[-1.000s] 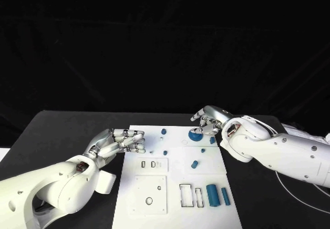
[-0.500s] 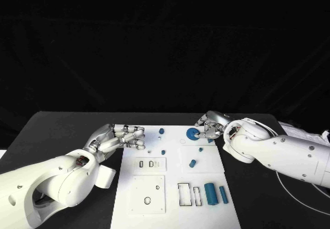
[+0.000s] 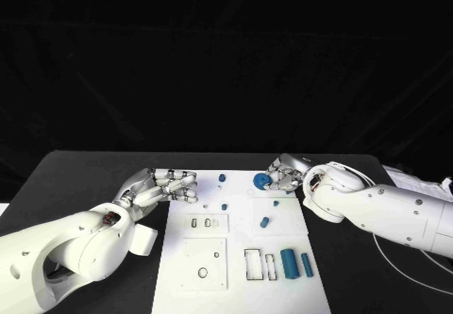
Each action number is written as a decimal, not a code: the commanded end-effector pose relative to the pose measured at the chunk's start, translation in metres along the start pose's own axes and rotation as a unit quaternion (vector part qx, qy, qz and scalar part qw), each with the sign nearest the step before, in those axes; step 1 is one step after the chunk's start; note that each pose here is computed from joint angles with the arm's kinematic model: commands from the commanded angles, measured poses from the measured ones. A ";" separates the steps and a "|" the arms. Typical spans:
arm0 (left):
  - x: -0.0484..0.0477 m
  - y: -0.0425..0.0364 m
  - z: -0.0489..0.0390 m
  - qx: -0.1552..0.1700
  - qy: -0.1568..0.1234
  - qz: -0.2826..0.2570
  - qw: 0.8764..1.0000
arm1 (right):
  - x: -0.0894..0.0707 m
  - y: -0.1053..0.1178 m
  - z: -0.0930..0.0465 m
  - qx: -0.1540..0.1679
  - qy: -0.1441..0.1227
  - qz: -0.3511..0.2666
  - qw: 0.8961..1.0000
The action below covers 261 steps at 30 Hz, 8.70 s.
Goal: Assemble the parts on the task board
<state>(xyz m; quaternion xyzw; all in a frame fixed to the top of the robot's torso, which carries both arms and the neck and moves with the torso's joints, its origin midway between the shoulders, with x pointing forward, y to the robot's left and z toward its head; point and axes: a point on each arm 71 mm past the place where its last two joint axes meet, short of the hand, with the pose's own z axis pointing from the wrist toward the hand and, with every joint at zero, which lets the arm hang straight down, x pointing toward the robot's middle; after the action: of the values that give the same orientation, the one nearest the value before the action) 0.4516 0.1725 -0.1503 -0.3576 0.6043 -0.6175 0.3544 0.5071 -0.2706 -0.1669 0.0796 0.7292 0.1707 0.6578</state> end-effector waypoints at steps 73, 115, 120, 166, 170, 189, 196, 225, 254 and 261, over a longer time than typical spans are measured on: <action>-0.0008 0.0015 0.0006 -0.005 0.007 -0.020 1.000 | -0.004 0.055 -0.010 -0.082 -0.087 0.010 0.993; -0.0004 0.0030 0.0017 -0.010 0.006 -0.031 0.999 | 0.047 0.119 0.009 -0.107 -0.019 -0.013 0.994; 0.0000 0.0032 0.0016 -0.010 0.007 -0.032 0.999 | 0.047 0.117 0.010 -0.098 -0.019 -0.015 0.995; -0.0045 0.0053 0.0019 -0.005 0.008 -0.033 0.999 | -0.034 -0.067 -0.040 -0.092 -0.045 0.126 0.987; -0.0051 0.0059 0.0022 -0.008 0.005 -0.032 0.999 | -0.026 -0.074 -0.043 -0.082 -0.032 0.115 0.989; -0.0084 0.0067 0.0023 -0.009 0.003 -0.032 0.999 | -0.004 -0.083 -0.044 -0.069 -0.004 0.105 0.992; -0.0085 0.0067 0.0023 -0.009 0.003 -0.032 0.999 | 0.000 -0.083 -0.040 -0.067 -0.001 0.102 0.992; -0.0088 0.0070 0.0025 -0.010 0.002 -0.031 0.999 | 0.007 -0.082 -0.036 -0.065 0.011 0.094 0.993; -0.0116 0.0086 0.0020 -0.015 -0.003 -0.038 0.999 | -0.001 -0.048 -0.035 -0.094 -0.045 0.105 0.989; -0.0167 0.0105 0.0024 -0.019 -0.014 -0.051 0.998 | 0.001 -0.002 -0.040 -0.129 -0.044 0.109 0.985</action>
<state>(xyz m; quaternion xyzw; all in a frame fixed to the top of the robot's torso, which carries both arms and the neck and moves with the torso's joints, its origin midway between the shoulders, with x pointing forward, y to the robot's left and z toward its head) 0.4618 0.1865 -0.1612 -0.3967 0.5979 -0.6104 0.3356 0.4691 -0.2854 -0.1680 0.0860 0.6636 0.3426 0.6594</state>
